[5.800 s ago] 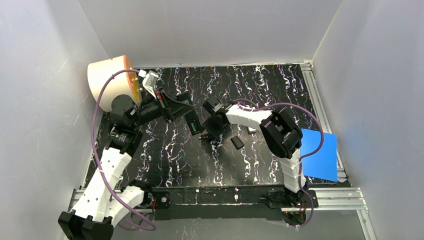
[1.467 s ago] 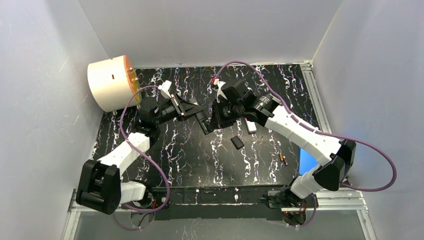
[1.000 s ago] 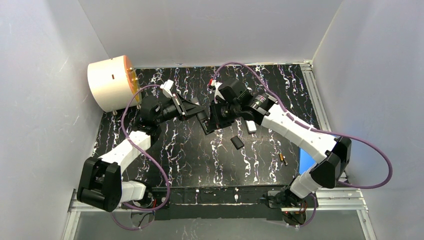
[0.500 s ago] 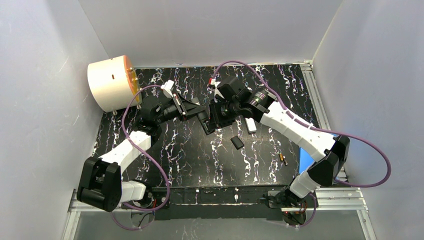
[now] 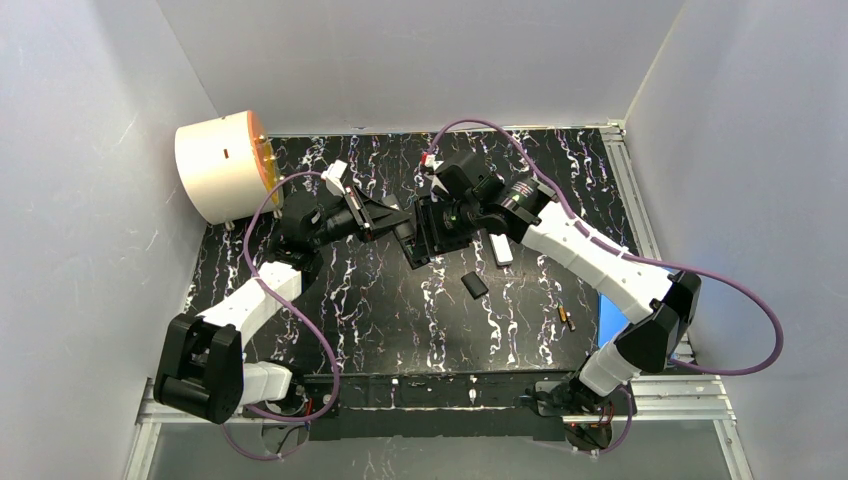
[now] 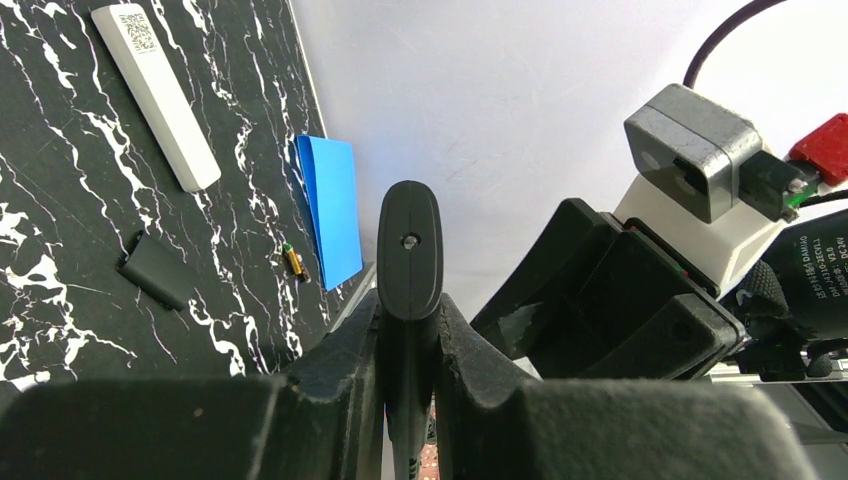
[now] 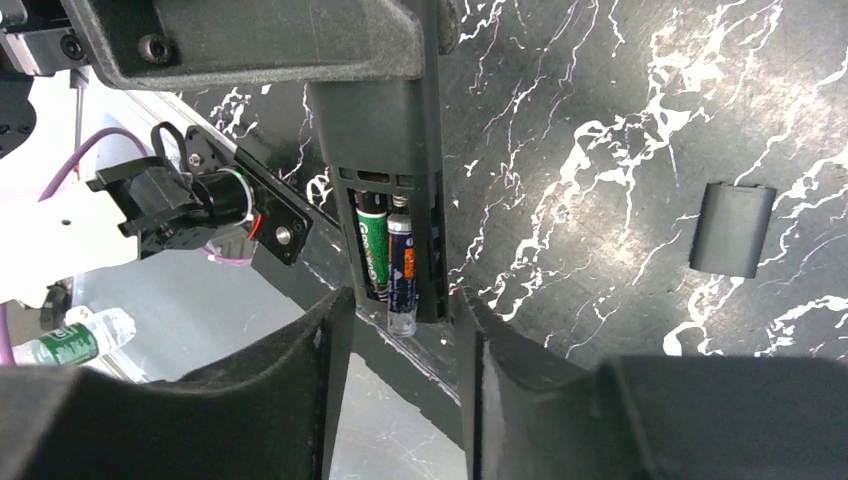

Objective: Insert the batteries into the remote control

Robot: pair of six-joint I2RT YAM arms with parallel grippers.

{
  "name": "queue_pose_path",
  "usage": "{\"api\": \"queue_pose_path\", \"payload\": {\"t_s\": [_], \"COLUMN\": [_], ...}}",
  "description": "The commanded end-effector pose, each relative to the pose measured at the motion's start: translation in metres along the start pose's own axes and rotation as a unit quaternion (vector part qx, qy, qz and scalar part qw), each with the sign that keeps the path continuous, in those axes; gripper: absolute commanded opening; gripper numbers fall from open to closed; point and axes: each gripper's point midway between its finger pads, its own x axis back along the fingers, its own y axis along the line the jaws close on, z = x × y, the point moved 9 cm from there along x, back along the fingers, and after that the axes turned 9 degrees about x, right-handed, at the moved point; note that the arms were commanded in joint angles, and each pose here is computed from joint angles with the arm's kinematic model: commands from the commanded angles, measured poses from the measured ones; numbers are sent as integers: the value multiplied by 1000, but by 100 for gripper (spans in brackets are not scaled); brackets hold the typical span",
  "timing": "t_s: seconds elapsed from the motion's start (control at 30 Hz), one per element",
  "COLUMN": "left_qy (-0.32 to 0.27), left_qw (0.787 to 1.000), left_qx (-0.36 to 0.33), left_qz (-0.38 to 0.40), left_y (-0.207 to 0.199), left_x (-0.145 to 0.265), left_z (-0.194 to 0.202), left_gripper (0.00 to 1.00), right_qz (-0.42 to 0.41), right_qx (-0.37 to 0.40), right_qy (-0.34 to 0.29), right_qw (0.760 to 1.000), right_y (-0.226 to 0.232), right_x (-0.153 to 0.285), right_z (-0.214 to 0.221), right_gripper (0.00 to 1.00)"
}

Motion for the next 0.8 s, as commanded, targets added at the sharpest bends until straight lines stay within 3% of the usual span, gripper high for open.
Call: {"api": "queue_pose_path", "payload": {"t_s": [0.0,0.17,0.4,0.53,0.77], "left_qy": [4,-2,-54,-67,-76], "left_qw": [1000,1000,994,992,989], "left_qx": [-7,9,87,87,93], "left_qz": [22,24,31,56,80], "left_y": [-13,-18,-36,-59,-81], "left_x": [1,1,-1,0,0], "left_z": [1,-1,-10,-15,-19], "left_gripper": [0,0,0,0,0], "right_qz": [-4,-82,-126,-155,-156], "right_qx": [-36,-89,-133,-176,-215], "right_qy": [-65,-162,-311,-351,-375], "right_qw": [997,979,932,906,888], "right_y": [3,2,-1,-1,-6], "right_x": [16,32,50,51,54], "right_z": [-17,-23,-27,-26,-22], "right_gripper": [54,65,95,99,99]}}
